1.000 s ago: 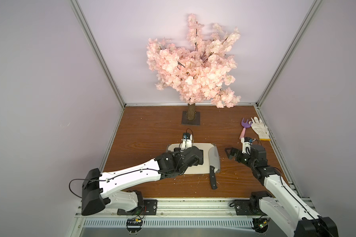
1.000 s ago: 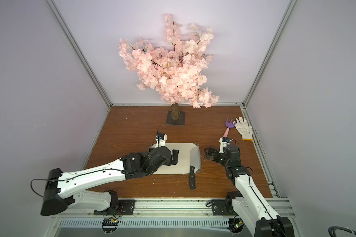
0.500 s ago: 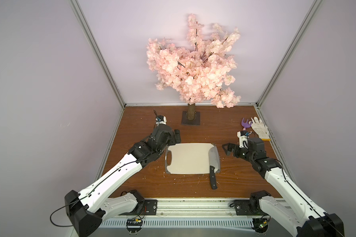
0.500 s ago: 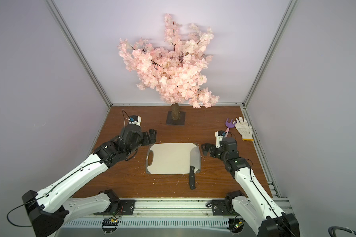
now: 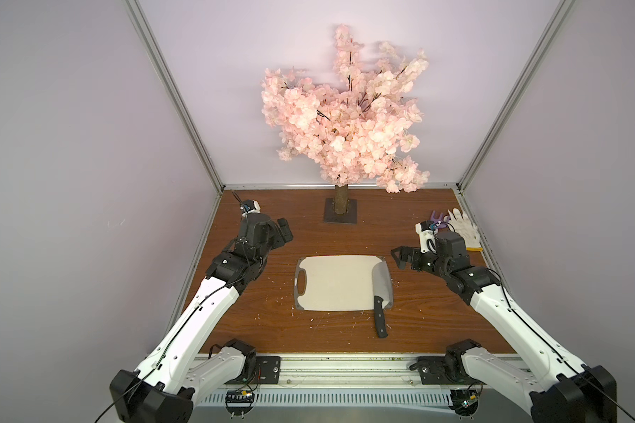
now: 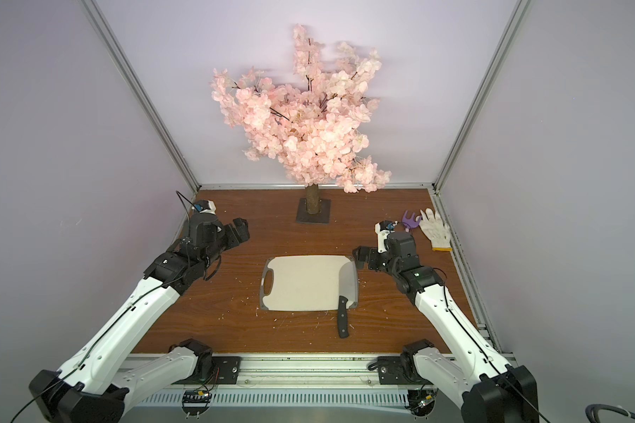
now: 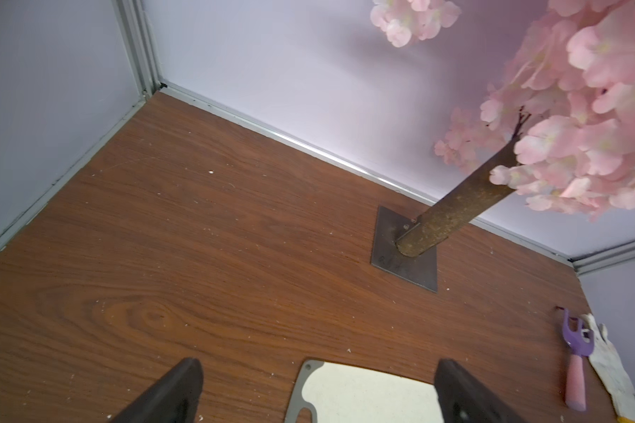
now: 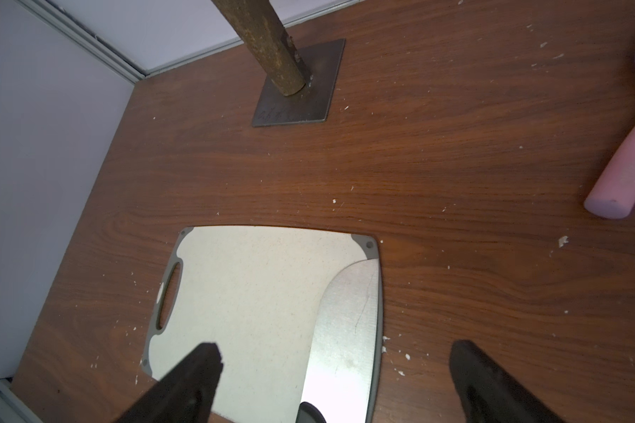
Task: Align the knife with the edge of the cutting board
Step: Reset both arms
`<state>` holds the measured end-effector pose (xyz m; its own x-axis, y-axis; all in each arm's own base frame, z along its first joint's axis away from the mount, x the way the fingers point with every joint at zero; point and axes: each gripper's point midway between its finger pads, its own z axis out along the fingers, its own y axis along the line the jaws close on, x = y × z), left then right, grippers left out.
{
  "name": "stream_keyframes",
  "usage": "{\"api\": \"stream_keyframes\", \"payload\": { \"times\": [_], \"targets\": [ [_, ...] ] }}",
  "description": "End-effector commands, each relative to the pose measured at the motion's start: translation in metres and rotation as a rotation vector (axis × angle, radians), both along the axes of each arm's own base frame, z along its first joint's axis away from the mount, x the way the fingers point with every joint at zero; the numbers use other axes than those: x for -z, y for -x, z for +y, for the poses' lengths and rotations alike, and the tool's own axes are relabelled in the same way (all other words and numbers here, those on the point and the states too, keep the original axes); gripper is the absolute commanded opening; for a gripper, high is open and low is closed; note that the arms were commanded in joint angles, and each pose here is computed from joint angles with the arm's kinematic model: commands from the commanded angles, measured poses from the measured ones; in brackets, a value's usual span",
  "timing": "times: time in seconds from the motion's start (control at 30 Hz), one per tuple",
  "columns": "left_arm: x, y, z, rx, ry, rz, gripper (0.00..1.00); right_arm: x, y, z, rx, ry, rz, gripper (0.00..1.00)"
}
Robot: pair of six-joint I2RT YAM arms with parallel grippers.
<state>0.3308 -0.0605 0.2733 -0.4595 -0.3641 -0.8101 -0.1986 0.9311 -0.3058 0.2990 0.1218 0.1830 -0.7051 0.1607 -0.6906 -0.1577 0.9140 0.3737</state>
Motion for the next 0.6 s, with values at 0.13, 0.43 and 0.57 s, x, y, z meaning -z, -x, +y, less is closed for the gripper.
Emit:
{"api": "stream_keyframes", "payload": {
  "times": [0.13,0.43,0.57],
  "targets": [
    [0.001,-0.002,0.046,-0.179,-0.078,-0.078,1.00,-0.011,-0.005,-0.004,0.041,0.075,-0.067,1.00],
    [0.006,0.017,0.107,-0.467,-0.149,-0.153,1.00,-0.011,-0.029,-0.023,0.127,0.143,-0.106,0.99],
    [0.009,0.022,0.118,-0.518,-0.152,-0.199,1.00,-0.017,-0.040,-0.035,0.167,0.090,-0.129,0.99]
  ]
}}
